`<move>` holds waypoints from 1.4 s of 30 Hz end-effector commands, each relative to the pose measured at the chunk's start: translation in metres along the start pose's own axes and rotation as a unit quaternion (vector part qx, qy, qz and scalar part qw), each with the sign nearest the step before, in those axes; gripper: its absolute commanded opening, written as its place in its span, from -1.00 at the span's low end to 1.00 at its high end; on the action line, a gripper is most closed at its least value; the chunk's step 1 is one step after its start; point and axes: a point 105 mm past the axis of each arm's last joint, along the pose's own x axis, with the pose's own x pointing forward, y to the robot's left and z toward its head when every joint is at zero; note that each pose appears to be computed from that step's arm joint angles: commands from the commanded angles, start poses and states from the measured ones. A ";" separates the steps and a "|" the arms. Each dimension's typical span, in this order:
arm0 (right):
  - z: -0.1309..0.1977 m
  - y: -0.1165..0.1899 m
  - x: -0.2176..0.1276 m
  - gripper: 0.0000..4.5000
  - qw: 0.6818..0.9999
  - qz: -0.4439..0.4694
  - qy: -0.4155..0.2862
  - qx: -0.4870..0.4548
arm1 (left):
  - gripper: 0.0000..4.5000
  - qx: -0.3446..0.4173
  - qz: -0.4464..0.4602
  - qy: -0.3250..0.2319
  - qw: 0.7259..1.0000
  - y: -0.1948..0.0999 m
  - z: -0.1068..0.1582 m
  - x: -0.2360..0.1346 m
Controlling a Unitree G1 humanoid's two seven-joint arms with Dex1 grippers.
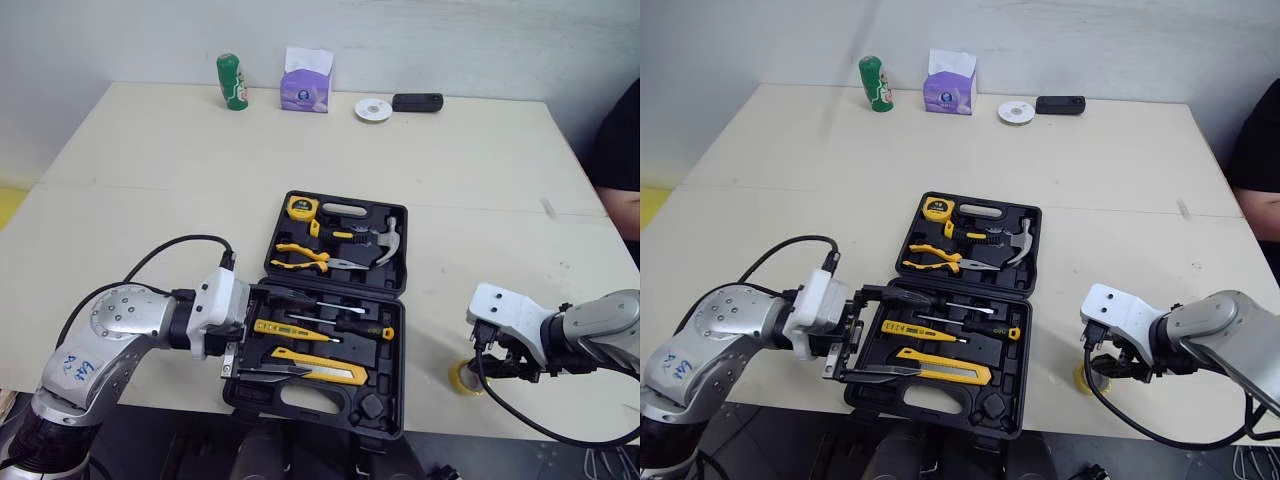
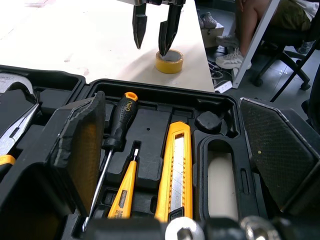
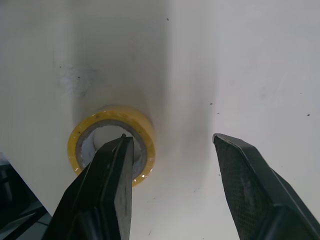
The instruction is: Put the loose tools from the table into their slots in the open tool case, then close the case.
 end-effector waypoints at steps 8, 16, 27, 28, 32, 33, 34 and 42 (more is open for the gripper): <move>0.003 0.002 0.007 0.19 1.000 -0.002 -0.004 -0.017 | 1.00 0.023 -0.007 -0.001 1.000 -0.002 0.006 0.002; -0.003 0.003 0.012 0.19 1.000 0.002 0.004 -0.018 | 1.00 0.031 -0.012 -0.001 0.999 -0.004 0.007 0.005; 0.001 0.001 0.007 -0.97 1.000 0.003 -0.001 -0.024 | 1.00 0.034 -0.012 -0.001 0.999 -0.002 0.004 0.006; 0.001 0.001 0.007 -0.97 1.000 0.003 -0.001 -0.024 | 1.00 0.035 -0.011 -0.001 0.999 -0.002 0.004 0.006; 0.003 -0.004 0.004 -0.97 1.000 -0.003 -0.004 -0.029 | 1.00 0.037 -0.006 0.001 0.999 0.000 0.003 0.006; 0.004 -0.005 0.004 -0.97 0.999 -0.005 -0.007 -0.031 | 1.00 0.038 -0.005 0.002 0.999 0.000 0.002 0.006; 0.006 -0.006 0.003 -0.97 0.999 -0.006 -0.010 -0.035 | 1.00 0.039 -0.003 0.003 0.999 0.000 0.002 0.005; 0.041 0.007 -0.003 -0.97 0.994 0.030 -0.079 -0.076 | 1.00 0.041 0.007 0.011 0.999 0.001 -0.001 0.002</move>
